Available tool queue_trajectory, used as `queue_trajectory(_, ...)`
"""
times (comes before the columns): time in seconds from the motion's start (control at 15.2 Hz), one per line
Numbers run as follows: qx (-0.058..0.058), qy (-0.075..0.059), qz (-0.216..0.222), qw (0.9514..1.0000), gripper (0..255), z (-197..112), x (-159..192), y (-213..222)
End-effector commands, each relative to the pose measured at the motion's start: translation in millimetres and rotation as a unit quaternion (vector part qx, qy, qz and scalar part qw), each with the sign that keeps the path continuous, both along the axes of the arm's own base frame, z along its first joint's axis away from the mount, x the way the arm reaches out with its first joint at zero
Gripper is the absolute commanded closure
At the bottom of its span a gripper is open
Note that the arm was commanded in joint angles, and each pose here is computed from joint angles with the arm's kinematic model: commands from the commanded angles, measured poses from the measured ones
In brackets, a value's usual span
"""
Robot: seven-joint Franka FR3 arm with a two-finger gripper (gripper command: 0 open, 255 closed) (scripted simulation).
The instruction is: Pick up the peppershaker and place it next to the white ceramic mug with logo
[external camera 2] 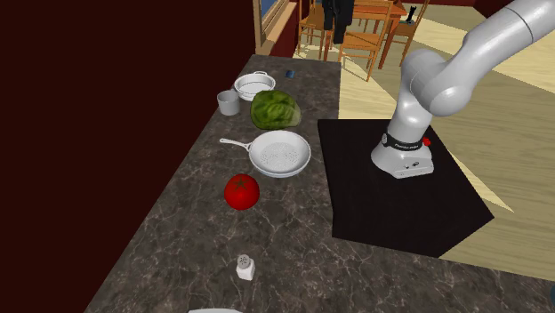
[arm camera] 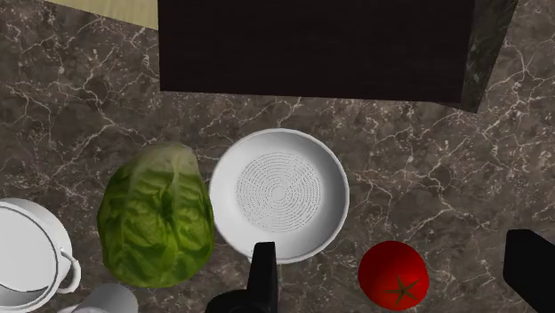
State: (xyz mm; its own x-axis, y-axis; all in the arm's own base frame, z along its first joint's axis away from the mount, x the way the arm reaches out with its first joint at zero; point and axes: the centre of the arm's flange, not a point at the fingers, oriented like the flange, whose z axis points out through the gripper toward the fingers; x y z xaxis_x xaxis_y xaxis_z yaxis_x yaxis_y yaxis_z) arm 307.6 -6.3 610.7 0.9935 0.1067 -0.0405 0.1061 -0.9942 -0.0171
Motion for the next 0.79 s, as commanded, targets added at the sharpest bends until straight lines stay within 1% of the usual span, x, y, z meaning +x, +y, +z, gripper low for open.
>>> queue_trajectory(0.0,0.0,0.0,0.0,1.0,0,0.0,0.0,0.0)
queue_trajectory(0.73,0.017,0.017,-0.019,0.9995,0,-96.2,56.3,90.7)
